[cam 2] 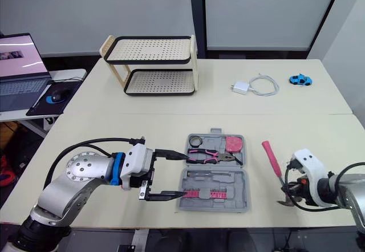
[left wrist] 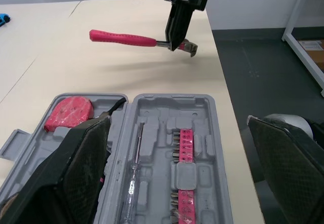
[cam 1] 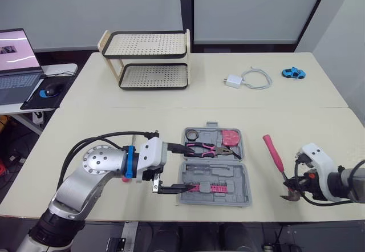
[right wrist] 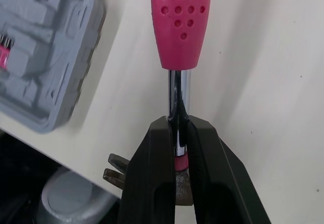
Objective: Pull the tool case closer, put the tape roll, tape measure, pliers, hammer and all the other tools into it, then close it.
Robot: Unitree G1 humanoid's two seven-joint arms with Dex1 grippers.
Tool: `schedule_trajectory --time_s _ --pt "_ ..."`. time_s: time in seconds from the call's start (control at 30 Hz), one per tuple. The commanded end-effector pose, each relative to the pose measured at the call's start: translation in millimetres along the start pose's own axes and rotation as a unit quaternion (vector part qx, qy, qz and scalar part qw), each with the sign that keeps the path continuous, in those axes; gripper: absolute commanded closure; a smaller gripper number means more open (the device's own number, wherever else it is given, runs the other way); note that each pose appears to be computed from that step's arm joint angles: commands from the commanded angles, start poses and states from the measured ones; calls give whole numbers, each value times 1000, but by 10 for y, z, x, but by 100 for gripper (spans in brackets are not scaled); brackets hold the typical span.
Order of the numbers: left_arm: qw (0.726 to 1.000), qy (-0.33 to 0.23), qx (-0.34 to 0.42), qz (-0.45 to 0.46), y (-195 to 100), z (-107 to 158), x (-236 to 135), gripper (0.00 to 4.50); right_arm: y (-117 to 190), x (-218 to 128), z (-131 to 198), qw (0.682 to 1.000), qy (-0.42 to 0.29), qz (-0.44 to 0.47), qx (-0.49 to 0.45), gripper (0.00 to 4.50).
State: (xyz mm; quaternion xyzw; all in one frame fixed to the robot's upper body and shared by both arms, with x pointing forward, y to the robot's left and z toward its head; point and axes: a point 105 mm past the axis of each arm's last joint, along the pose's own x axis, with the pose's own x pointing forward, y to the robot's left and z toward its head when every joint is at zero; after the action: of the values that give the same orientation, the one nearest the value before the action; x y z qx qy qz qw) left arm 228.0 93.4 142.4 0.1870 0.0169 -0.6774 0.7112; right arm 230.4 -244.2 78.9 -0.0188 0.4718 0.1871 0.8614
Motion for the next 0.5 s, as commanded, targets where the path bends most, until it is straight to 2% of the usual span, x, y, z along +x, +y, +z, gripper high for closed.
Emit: schedule_trajectory --time_s 0.03,0.17,0.5 --pt "1000 -7 15 -9 -16 61 14 0 -85 60 53 999 -7 -34 19 441" --pt "1000 -11 14 -9 -7 75 37 0 -143 199 67 997 -4 -50 51 441" --pt "1000 -13 13 -10 -6 79 51 0 -180 410 97 996 -20 -67 57 441"
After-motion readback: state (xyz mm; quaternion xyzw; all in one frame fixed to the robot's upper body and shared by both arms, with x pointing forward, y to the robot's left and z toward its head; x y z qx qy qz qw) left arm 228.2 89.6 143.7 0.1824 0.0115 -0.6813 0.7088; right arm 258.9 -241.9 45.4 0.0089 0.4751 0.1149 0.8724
